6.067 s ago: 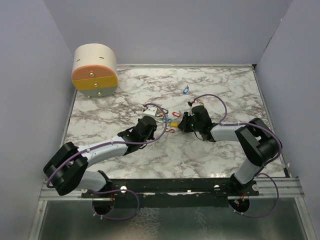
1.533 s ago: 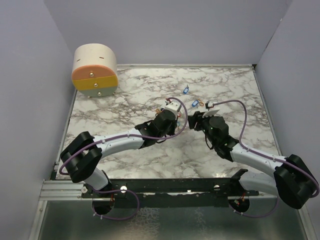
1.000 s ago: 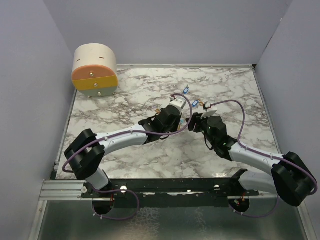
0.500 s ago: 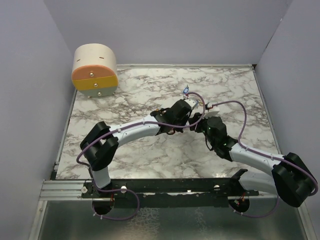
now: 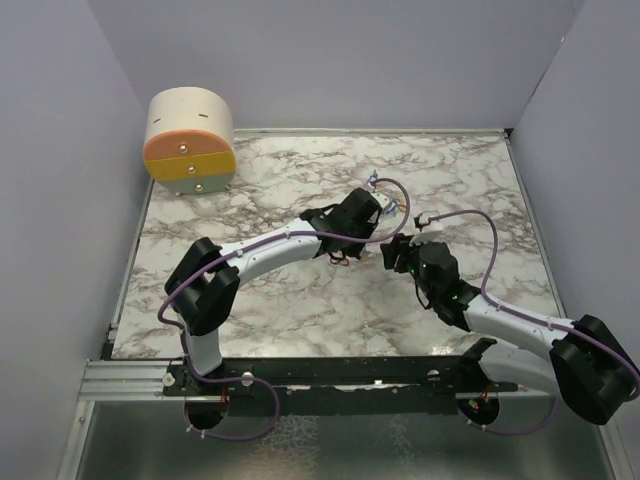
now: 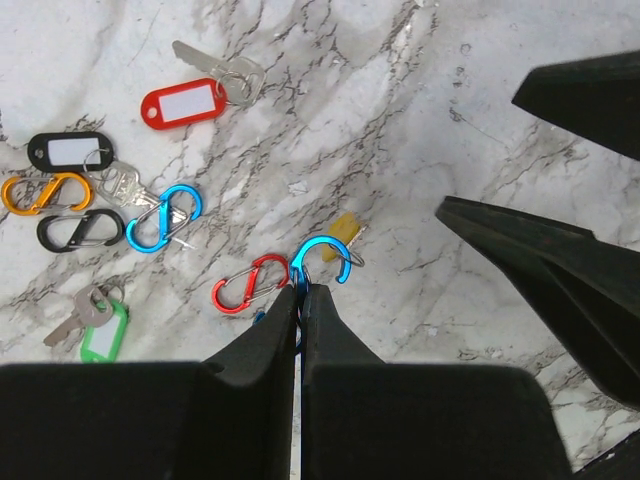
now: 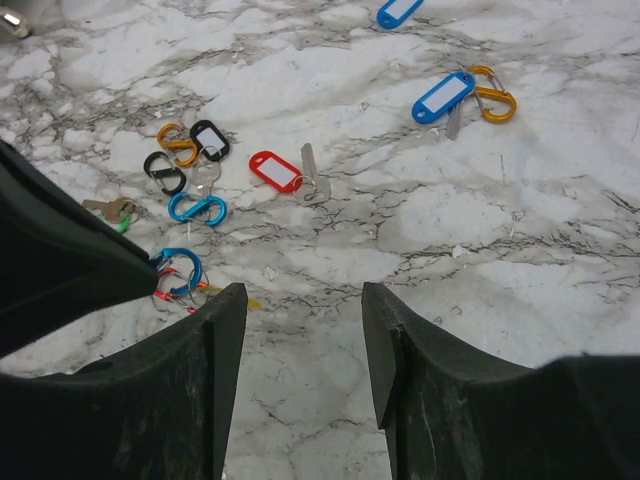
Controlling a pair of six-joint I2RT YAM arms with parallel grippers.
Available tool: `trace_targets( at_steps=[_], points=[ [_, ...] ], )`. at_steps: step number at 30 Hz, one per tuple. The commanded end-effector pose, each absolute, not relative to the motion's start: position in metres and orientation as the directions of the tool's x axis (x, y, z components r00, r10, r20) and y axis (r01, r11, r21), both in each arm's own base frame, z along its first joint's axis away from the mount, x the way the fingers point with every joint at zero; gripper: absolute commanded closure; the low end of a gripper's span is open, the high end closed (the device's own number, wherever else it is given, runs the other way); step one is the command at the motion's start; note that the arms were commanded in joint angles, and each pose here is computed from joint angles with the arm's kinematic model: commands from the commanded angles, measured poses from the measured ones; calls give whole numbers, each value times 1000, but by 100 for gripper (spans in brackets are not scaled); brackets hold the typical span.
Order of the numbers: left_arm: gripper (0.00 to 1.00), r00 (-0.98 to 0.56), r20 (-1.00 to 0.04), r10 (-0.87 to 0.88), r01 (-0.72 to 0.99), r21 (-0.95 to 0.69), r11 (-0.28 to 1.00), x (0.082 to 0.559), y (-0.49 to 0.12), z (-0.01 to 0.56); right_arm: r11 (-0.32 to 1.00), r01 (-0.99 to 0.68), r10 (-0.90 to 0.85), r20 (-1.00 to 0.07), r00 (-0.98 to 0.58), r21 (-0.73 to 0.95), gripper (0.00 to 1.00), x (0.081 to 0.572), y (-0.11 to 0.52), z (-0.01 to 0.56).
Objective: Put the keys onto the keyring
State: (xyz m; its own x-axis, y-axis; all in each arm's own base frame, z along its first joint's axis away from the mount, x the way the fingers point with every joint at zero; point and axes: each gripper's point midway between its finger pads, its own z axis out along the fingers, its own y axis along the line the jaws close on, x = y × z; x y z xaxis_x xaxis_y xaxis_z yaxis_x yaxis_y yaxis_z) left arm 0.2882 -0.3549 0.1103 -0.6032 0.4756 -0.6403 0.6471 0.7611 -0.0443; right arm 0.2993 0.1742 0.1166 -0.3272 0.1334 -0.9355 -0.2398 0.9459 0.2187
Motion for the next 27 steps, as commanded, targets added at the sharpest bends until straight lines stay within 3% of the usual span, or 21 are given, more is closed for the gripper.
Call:
trace_targets(
  at_steps=[1,11,27],
  points=[
    [100,-592,-653,473,658,-53,751,292,-353,123,904,-361,138,-956,-259,228,52,293,190,132],
    [100,-589,-658,470,662,-60,747,292,-355,125,798,-572,56,-968,-243,190,55,282,227,128],
    [100,-588,-661,466,678,-87,730,285,-356,124,795,-582,22,-966,-259,174,56,287,233,118]
  ],
)
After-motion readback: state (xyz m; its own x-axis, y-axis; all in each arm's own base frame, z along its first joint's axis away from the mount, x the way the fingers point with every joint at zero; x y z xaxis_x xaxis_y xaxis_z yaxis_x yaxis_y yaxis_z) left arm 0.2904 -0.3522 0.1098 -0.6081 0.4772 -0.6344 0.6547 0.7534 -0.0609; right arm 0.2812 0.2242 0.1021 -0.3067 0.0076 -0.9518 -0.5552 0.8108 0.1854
